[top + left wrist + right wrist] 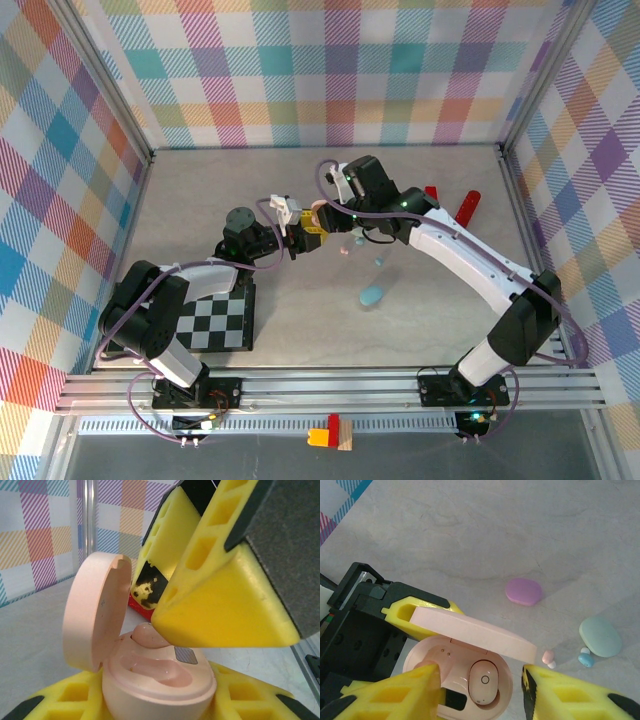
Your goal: Insert the wireless bluetooth earbuds into the charging case
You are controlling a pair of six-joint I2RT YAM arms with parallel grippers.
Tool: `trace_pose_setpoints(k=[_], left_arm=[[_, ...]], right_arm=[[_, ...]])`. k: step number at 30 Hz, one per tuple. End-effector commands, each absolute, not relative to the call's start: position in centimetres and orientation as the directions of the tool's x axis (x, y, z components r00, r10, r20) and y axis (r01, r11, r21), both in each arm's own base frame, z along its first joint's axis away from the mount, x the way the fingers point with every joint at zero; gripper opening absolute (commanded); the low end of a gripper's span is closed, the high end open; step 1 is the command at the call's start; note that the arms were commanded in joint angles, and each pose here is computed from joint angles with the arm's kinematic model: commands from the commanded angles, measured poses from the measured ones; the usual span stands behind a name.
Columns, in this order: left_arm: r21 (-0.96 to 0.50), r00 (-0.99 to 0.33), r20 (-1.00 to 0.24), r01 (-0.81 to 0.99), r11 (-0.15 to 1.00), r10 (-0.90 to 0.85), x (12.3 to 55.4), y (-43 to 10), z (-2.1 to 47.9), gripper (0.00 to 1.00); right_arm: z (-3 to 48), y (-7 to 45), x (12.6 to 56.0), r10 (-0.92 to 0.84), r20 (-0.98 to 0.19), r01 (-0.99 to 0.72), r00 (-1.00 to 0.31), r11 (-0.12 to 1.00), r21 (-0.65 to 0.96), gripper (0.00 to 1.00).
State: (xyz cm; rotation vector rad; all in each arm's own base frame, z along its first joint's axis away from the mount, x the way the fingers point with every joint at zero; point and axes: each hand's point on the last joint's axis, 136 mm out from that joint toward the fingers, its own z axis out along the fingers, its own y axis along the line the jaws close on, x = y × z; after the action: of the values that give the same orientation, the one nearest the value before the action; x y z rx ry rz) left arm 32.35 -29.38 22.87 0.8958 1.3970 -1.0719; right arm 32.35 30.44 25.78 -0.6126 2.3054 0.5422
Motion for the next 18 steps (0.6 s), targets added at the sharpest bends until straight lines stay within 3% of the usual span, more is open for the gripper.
trace_pose_setpoints(k=[1,11,18], left_arm=[[-0.057,-0.029,-0.995,0.955,0.290,-0.099,32.3,-29.2,25.2,0.37],[-0.070,-0.022,-0.988,0.944,0.323,-0.150,33.3,-27.7,26.1,0.37],[-0.049,0.008,-0.987,0.939,0.342,-0.163,33.5,-26.9,27.3,0.38]], right_arm=[[28.0,30.2,32.0,-0.219,-0.755,-0.559,-0.618,0.798,0.227,0.49],[30.9,26.0,30.1,-0.002,-0.875,-0.520,-0.484,0.805,0.286,0.56],[26.3,20.9,32.3,0.168,-0.772,-0.273,-0.613,0.872,0.407,0.57]])
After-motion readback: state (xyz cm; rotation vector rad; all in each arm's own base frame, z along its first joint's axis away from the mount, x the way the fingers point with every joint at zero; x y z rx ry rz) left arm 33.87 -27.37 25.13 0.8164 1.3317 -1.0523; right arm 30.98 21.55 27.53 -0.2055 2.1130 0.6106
